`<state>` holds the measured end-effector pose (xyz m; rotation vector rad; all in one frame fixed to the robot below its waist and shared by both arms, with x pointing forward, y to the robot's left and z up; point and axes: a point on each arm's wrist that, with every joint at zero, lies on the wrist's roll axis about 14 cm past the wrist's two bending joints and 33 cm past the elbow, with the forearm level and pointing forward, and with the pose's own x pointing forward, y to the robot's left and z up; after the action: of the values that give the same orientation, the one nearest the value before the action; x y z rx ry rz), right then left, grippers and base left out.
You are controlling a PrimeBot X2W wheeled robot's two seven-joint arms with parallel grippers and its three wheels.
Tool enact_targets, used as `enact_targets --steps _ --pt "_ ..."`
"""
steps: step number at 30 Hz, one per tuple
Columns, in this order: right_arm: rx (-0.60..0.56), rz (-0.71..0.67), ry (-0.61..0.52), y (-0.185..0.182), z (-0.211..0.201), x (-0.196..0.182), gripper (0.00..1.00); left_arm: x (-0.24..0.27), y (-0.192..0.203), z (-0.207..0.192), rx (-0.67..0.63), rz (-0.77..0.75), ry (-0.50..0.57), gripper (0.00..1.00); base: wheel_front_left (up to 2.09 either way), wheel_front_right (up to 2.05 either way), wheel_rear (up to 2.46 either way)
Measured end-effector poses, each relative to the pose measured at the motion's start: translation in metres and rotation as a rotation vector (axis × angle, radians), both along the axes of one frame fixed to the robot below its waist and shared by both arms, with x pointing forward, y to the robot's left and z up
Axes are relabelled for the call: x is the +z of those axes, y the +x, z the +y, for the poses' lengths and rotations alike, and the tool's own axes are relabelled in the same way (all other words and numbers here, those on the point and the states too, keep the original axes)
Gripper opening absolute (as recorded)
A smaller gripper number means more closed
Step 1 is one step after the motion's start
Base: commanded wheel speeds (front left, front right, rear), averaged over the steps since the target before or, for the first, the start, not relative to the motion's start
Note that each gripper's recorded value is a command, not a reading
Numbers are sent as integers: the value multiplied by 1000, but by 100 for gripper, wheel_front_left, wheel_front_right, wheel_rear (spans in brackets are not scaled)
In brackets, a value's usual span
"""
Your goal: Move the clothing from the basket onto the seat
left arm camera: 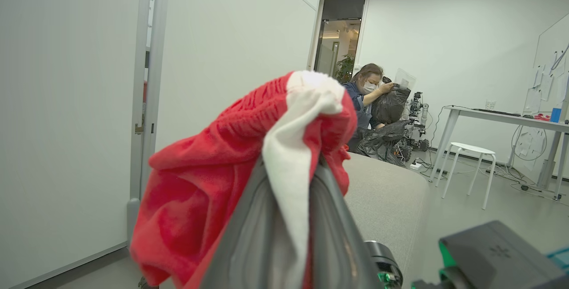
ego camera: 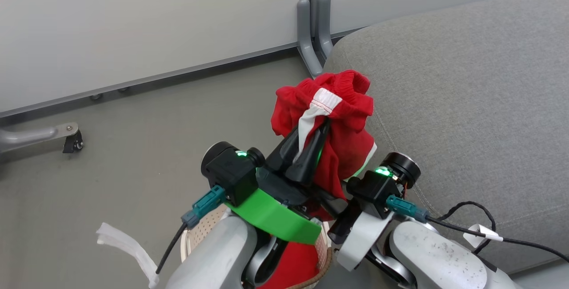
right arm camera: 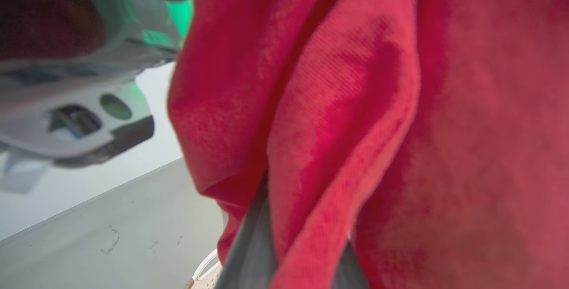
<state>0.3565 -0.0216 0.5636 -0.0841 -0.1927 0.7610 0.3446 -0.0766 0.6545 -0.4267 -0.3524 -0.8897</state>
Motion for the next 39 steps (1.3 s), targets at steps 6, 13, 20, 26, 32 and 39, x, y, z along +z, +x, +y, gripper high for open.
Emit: enact_targets --steps 6,13,20,26,32,39 --pt "-16 1 20 2 -2 2 0 -9 -2 -3 1 1 37 100 0 0 0" --pt "-77 -54 6 13 -17 12 0 -11 3 7 41 7 31 100 0 0 0" --pt "-177 -137 20 29 -45 36 0 -33 26 48 203 53 61 100 0 0 0" --pt "-247 -197 33 35 -66 51 0 -66 35 91 346 107 127 100 0 0 0" --pt "-321 -235 41 36 -88 60 0 -106 32 137 488 195 202 100 0 0 0" --pt "-392 -231 60 33 -108 59 0 -140 19 185 629 294 240 100 0 0 0"
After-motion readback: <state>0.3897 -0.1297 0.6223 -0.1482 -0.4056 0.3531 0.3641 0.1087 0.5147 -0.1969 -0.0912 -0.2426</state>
